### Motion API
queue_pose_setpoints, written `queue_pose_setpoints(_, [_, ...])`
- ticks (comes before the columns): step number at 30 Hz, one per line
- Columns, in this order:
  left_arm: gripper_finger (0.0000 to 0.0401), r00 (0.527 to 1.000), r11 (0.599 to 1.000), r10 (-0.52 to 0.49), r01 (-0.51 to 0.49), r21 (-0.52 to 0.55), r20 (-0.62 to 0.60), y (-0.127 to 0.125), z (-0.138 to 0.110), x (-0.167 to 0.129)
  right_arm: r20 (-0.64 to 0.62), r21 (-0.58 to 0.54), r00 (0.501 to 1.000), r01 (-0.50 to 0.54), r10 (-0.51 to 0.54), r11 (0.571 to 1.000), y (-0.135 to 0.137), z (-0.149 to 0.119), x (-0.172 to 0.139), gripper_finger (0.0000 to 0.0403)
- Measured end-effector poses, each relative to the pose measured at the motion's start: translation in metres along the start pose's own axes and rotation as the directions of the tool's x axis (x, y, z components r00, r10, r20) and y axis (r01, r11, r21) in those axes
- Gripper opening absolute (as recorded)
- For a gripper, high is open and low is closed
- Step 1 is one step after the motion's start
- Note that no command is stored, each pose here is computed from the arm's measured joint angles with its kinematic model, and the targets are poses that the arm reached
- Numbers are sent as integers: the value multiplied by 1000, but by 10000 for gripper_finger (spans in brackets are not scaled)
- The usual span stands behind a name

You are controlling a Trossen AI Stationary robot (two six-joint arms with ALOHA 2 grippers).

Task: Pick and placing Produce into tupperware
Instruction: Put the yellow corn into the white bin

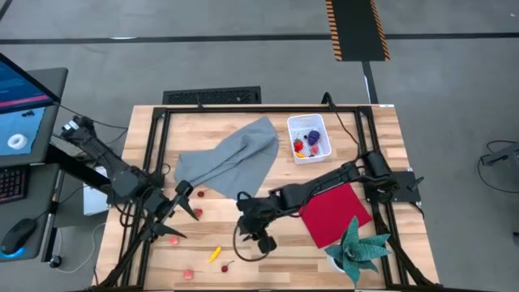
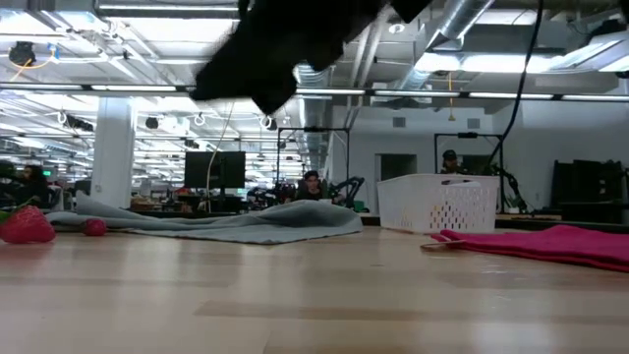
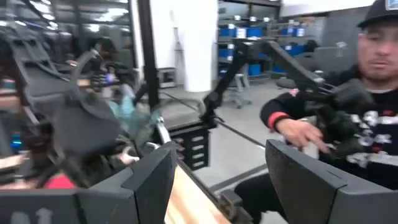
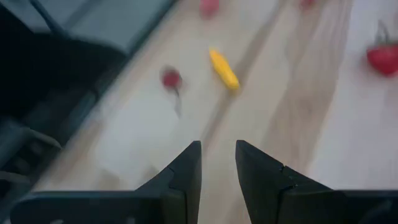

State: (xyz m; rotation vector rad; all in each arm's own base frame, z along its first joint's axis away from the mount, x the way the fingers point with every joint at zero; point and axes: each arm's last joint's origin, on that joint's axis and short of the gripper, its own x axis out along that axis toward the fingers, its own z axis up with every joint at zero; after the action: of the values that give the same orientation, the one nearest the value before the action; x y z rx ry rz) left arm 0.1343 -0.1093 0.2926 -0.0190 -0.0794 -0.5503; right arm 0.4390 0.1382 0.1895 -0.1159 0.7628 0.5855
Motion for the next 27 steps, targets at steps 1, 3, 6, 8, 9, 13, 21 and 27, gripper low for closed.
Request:
queue_pose_setpoints(1, [241,1000,1000,11,-11,9,2,-3,0,-1,-28,-10,1000,2,-2,1000,-2,-1,2,123])
queue_pose_setpoints(3, [241,1000,999,18,-18,30,5,-6,1,-2,-45,-33,999,23,-24,999,-10,-1,9,123])
queue_pose_setpoints(6, [241,999,998,39,-39,51,-9,-7,0,-3,-108,-47,993,41,-46,998,-20,-9,16,123])
queue_pose_setpoints(8, [241,999,998,43,-41,56,-26,-7,-2,-3,-111,-56,989,88,-94,995,-26,-9,20,123])
queue_pose_setpoints(9, [241,999,998,33,-31,56,-32,-7,-2,-3,-116,-57,986,117,-123,992,-29,-9,22,123])
queue_pose_setpoints(13, [241,999,999,1,0,35,-52,-9,-4,-3,-132,-22,973,190,-191,982,-33,-2,30,130])
queue_pose_setpoints(21, [241,986,993,121,-121,4,-114,-5,-10,-4,-116,-120,964,225,-239,967,-7,19,48,193])
queue_pose_setpoints(27, [241,993,998,64,-65,-12,-97,-7,-8,-6,-55,-155,958,270,-281,950,-10,31,43,247])
